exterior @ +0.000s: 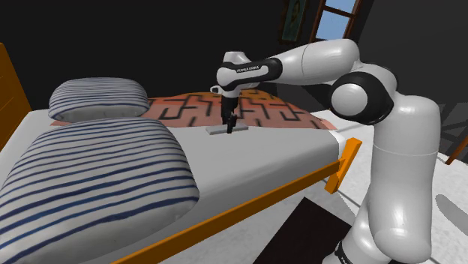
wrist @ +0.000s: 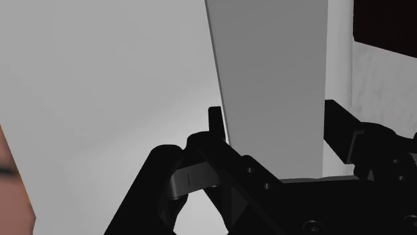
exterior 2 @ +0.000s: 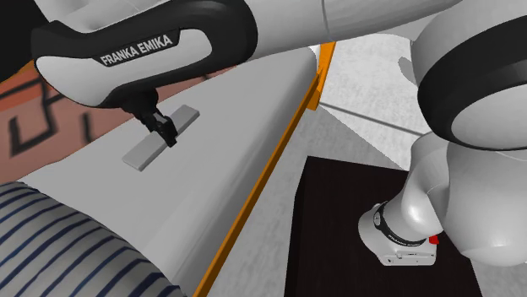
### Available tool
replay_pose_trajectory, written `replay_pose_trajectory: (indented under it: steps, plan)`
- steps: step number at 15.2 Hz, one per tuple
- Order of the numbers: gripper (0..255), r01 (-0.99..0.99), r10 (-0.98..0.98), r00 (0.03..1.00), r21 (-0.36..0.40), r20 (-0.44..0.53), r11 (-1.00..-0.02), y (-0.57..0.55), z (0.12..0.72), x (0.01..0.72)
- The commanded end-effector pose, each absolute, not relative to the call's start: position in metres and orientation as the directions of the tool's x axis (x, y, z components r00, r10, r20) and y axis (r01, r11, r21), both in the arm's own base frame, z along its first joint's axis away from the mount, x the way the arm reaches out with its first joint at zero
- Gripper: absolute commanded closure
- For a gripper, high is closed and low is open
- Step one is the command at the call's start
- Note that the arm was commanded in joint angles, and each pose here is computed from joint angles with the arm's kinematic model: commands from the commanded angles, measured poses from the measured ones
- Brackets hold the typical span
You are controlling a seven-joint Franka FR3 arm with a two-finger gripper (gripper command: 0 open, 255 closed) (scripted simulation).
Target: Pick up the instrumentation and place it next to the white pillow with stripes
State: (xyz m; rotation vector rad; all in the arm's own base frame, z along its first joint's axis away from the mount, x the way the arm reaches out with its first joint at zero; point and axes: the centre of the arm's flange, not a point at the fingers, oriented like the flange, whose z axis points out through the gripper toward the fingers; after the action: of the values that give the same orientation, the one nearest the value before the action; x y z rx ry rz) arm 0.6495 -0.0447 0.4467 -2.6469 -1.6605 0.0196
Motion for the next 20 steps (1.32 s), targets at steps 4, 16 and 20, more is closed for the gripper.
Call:
replay_pose_trajectory:
  steps: [4, 16, 20]
  plan:
    - [255, 0.9, 0.9, 0.435, -0.02, -0.001, -0.435, -0.044, 0.42, 0.649]
    - [255, 0.9, 0.9, 0.435, -0.02, -0.001, -0.435, -0.044, 0.357, 0.649]
    - [255, 0.9, 0.9, 0.435, -0.02, -0.001, -0.435, -0.044, 0.336, 0.649]
